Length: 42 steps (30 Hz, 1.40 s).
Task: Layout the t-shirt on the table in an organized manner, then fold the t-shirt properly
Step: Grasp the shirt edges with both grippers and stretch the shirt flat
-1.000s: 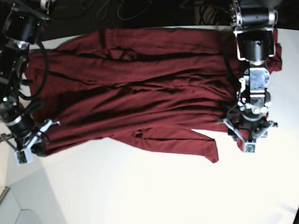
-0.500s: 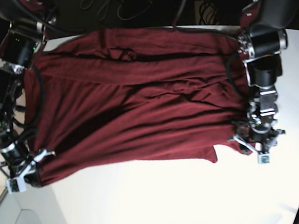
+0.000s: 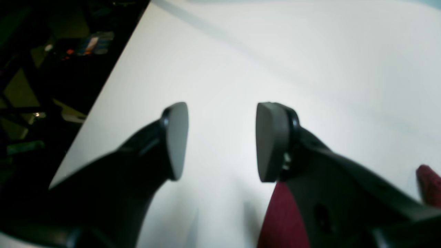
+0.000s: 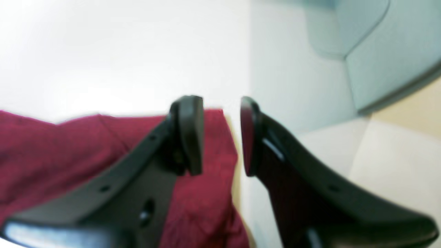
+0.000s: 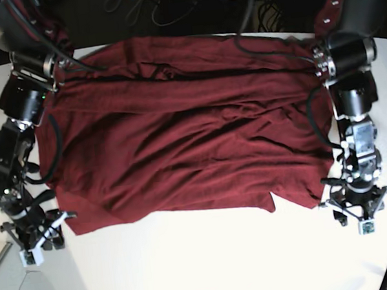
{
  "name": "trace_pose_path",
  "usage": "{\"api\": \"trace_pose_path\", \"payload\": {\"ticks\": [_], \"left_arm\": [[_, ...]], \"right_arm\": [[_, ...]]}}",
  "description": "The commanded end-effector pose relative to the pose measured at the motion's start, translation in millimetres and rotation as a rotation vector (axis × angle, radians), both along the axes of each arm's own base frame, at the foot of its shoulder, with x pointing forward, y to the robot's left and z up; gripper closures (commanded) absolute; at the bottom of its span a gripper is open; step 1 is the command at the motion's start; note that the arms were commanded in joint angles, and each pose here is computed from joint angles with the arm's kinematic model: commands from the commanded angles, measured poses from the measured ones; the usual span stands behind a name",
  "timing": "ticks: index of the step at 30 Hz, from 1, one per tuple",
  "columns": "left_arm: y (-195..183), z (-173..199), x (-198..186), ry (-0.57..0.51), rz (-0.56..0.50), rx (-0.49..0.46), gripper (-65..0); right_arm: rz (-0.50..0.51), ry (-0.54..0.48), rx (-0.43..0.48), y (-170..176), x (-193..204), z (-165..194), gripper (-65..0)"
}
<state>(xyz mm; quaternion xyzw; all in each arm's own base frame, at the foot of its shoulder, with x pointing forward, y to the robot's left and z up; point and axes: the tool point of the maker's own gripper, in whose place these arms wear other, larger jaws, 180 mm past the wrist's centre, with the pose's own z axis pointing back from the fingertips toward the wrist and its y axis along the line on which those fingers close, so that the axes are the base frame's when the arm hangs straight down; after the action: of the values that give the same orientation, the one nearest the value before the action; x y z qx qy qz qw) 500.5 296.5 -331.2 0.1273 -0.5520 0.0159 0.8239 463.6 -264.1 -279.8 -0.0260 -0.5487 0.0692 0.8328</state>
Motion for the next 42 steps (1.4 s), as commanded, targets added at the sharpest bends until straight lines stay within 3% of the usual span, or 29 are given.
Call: {"api": "trace_pose_path", "payload": {"ticks": [1,7,15,20,25,32,42], "left_arm": [[-7.1,18.9,5.8,-0.048,-0.012,0.007,-30.8],[-36.5,8.5,-28.8,0.006,-0.030,0.005,-30.6],[-49.8,-50.9,-42.4,0.154,-0.031,-0.061,-30.6],[-76.8,-79.2,-25.9,0.175,-0.121,-0.059,-30.6],[-85.7,-89.9,-12.4,0.158,-0.144,-0.079,-30.6],[-44.6,-75.6,-2.8,0.106,-0.100,-0.055,-31.0],[17.9,-59.7,-11.1,0.093,-0.031,0.018,-31.1]], "right_arm": [[-0.012,-0.096,-0.013,-8.8,8.5,34.4,-20.3],[-0.013,-0.122,-0.063,-3.8,-13.4,39.2,-20.6],[0.003,-0.048,-0.056,21.1,-61.4,-4.6,-20.6],[0.018,-0.016,-0.047,42.4,-94.7,-21.2,-20.6],[0.019,0.018,-0.061,50.4,-128.1,-31.8,-20.6],[0.019,0.107,-0.063,48.0,-155.6,-60.5,-20.6],[0.010,0.140,-0.063,43.0,-162.5,-71.0,-20.6]]}}
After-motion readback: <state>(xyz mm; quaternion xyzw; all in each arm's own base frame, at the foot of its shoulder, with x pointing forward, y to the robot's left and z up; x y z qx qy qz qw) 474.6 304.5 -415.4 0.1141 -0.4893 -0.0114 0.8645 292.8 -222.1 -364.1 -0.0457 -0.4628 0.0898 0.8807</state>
